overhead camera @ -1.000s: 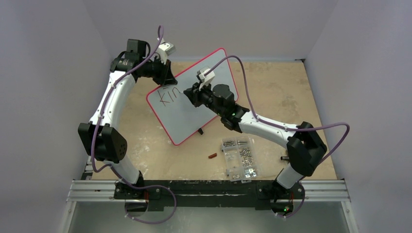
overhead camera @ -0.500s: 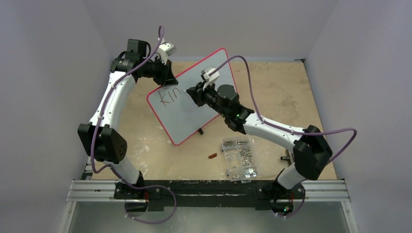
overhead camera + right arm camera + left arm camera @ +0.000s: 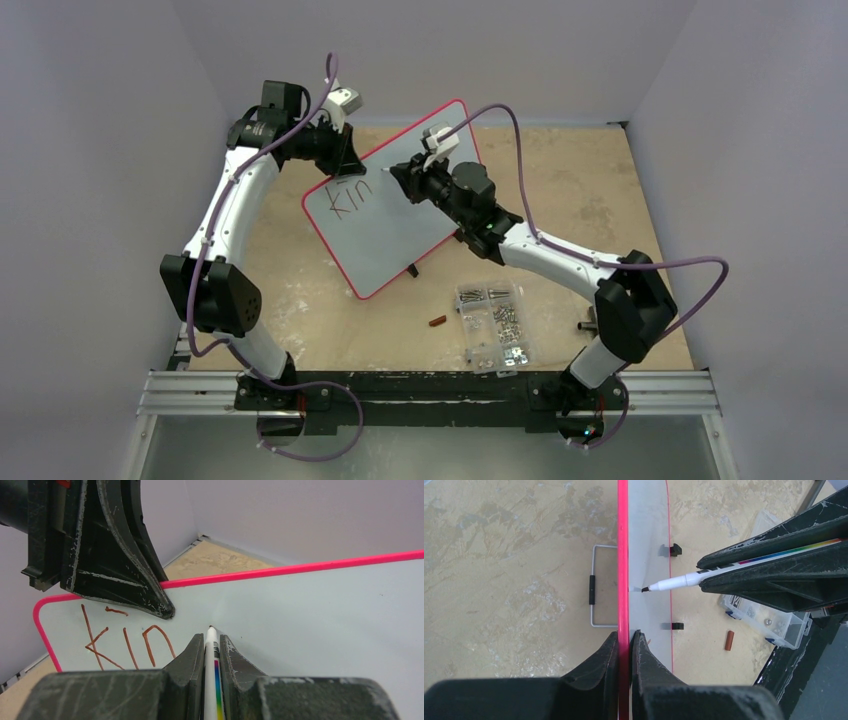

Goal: Write a sentence on the whiteboard

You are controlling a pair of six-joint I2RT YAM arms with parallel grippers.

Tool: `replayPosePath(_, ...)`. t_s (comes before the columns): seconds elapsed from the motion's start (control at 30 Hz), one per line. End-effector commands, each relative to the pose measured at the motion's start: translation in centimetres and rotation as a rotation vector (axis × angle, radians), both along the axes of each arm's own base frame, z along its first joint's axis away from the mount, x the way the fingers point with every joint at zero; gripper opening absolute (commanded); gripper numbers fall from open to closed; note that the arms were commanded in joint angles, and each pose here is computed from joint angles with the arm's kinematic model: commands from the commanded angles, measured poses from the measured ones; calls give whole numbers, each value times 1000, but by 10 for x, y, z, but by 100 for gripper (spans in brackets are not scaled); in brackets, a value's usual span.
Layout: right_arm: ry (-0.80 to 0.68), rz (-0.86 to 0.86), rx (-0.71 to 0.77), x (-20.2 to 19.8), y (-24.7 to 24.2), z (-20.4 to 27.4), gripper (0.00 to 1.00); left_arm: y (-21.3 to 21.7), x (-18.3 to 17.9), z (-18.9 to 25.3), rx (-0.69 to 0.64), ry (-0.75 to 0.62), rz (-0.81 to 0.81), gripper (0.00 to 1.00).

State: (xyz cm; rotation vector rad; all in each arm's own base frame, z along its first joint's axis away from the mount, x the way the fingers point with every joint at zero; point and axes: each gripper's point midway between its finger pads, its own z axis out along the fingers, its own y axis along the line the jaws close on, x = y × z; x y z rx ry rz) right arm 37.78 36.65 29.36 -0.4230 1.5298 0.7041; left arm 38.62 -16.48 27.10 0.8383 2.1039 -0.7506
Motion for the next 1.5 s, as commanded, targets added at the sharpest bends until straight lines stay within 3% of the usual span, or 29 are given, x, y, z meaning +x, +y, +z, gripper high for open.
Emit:
replayPosePath(0.0,-66,33,61,3,8,33,0,7,-9,-12,100,-5,-27,0)
replayPosePath(0.57,-35,151,14,-13,22,7,0,8,-10,-12,106,-10,-27,0)
replayPosePath(0.97,25,120,-40,-21,5,-27,0,8,-11,-11,109,-16,-27,0)
replayPosePath(1.47,-40,-6,6,16,5,21,0,7,-12,-10,105,-16,-33,0)
